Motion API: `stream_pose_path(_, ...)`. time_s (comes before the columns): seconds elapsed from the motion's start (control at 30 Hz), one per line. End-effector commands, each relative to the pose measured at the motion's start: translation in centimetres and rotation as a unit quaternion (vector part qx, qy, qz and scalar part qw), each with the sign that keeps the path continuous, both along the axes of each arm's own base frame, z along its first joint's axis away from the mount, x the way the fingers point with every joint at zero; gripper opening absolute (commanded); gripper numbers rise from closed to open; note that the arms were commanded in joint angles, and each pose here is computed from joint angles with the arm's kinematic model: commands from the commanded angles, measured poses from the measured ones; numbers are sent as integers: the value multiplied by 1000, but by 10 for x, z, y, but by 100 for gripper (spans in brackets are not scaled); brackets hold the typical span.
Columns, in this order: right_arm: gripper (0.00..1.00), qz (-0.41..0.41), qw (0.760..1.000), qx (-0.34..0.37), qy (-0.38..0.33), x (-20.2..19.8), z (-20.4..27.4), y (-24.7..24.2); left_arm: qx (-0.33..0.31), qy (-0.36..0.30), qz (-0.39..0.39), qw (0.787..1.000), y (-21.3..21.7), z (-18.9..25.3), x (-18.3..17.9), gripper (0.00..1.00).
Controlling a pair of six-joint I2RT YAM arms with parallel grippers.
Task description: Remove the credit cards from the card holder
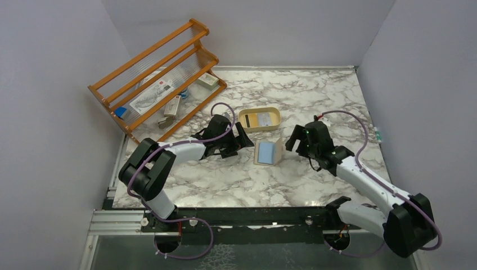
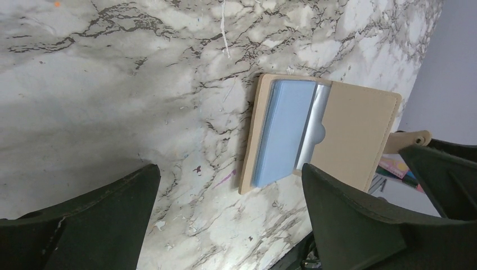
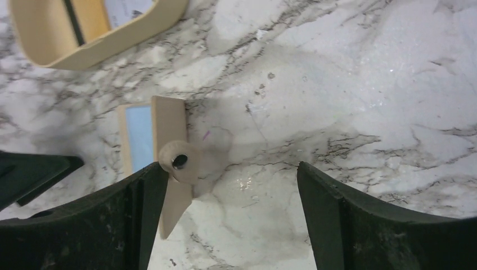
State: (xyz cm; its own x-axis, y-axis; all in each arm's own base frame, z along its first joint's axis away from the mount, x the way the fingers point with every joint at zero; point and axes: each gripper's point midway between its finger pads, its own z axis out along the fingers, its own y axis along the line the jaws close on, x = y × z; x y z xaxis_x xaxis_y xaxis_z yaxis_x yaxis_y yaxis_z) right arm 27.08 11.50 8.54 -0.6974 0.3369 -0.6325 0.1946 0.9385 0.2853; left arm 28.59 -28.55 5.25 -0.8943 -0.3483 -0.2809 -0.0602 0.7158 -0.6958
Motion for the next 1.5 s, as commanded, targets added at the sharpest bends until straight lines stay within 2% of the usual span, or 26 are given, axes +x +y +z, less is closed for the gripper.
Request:
stream_pose_path(0.0, 94, 50, 991, 75, -97, 4, 37, 22, 49, 16, 8, 999, 14, -21, -5, 98)
stream_pose_path(0.07, 100, 79, 984, 105, -121, 0, 49, 32, 50, 16, 8, 999, 14, -22, -4, 98)
stream_pose_path(0.13, 100, 108, 978, 117, -138, -3, 59, 40, 52, 18, 8, 998, 13, -24, -4, 98)
stream_pose_path(0.23, 100, 144, 973, 126, -126, -8, 64, 52, 54, 20, 6, 998, 11, -26, -3, 98)
stream_pose_path(0.4, 100, 169, 980, 68, -81, -2, 49, 50, 59, 21, 7, 998, 10, -29, -2, 97)
stream_pose_path(0.5, 100, 192, 977, 61, -65, 1, 46, 58, 62, 17, 8, 998, 10, -29, 1, 97)
stream_pose_path(0.63, 100, 232, 968, 51, -77, -1, 52, 79, 65, 20, 9, 998, 10, -31, 1, 97)
stream_pose_path(0.83, 99, 316, 946, -8, -67, -20, 42, 115, 69, 31, 7, 997, 9, -41, -1, 97)
stream_pose_path(1.1, 99, 344, 931, -119, -39, -26, 16, 132, 70, 38, 1, 997, 8, -48, -2, 97)
stream_pose_path(1.33, 98, 338, 923, -178, -36, -21, 2, 131, 89, 39, 1, 995, 16, -54, 1, 97)
stream_pose_path(1.47, 97, 334, 922, -188, -46, -14, -4, 134, 57, 50, 15, 997, 25, -52, 9, 97)
